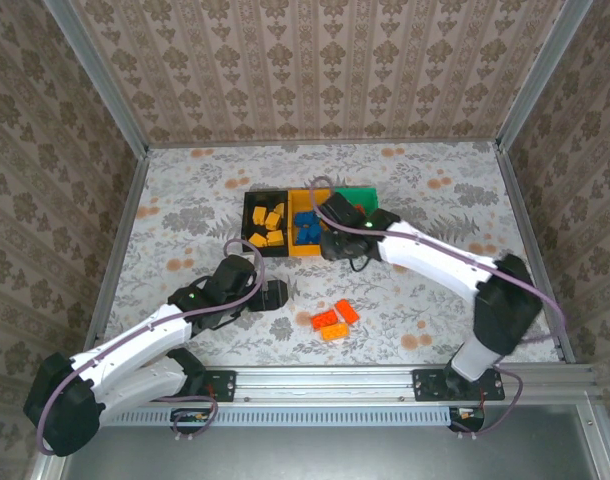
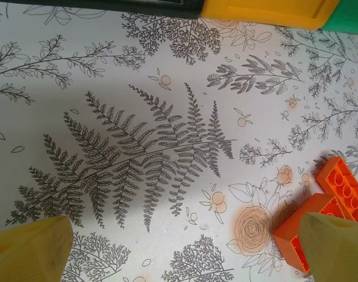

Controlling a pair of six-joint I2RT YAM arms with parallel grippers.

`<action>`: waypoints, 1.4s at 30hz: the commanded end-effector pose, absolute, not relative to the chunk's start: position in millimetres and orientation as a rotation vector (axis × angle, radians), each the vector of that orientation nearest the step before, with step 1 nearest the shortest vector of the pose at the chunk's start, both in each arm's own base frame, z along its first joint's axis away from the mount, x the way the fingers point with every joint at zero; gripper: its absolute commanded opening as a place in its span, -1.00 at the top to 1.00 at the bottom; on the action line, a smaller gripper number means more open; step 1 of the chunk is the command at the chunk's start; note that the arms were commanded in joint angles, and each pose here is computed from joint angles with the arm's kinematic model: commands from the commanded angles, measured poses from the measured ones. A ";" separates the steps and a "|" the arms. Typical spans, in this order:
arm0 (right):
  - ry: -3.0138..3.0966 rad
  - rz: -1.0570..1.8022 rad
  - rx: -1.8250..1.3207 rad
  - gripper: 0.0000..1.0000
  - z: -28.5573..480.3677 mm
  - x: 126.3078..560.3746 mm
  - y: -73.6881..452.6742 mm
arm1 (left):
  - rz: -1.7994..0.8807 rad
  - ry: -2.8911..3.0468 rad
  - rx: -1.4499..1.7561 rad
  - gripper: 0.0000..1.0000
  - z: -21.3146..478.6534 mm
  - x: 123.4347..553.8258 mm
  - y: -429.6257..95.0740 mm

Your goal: Sort the legos into containers by color

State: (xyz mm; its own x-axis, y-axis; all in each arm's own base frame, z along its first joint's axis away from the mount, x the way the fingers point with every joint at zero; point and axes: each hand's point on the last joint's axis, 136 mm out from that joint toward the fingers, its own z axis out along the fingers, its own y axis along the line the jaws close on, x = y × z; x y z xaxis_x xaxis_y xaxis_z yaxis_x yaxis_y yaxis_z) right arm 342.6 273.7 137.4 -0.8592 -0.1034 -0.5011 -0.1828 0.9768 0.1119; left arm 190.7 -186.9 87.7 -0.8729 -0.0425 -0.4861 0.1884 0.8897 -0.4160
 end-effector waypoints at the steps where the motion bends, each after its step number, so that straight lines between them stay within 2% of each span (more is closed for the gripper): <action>1: 2.597 0.126 -0.195 0.37 131.6 375.9 278.9 | -0.650 2.575 0.098 -1.00 83.9 186.6 -188.4; 6: 2.626 0.061 -0.143 0.32 114.2 414.2 284.6 | -0.650 2.574 0.124 -1.00 86.0 187.5 -194.0; 9: 2.631 0.054 -0.137 0.23 111.0 425.5 289.5 | -0.647 2.576 0.158 -1.00 87.1 187.2 -200.8; 11: 2.624 0.064 -0.133 0.06 113.7 429.8 292.4 | -0.640 2.580 0.185 -0.99 87.0 187.1 -205.8; 15: 2.590 0.101 -0.125 -0.39 132.4 432.1 294.3 | -0.635 2.584 0.268 -1.00 87.5 185.8 -220.8; 17: 2.569 0.118 -0.117 -0.46 144.8 428.9 291.1 | -0.631 2.585 0.334 -1.00 88.2 184.5 -230.9; 22: 2.530 0.167 -0.068 -0.51 164.1 405.1 267.2 | -0.606 2.565 0.591 -0.99 86.8 173.2 -266.9; 30: 2.527 0.168 0.031 -0.52 162.9 352.3 204.2 | -0.477 2.631 0.856 -0.72 51.1 157.0 -302.5; 36: 2.494 0.166 0.100 -0.53 173.2 327.5 168.3 | -0.390 2.677 0.820 -0.54 34.4 162.1 -297.7; 42: 2.470 0.179 0.136 -0.54 181.5 316.9 153.9 | -0.230 2.743 0.653 -0.20 24.3 175.7 -255.2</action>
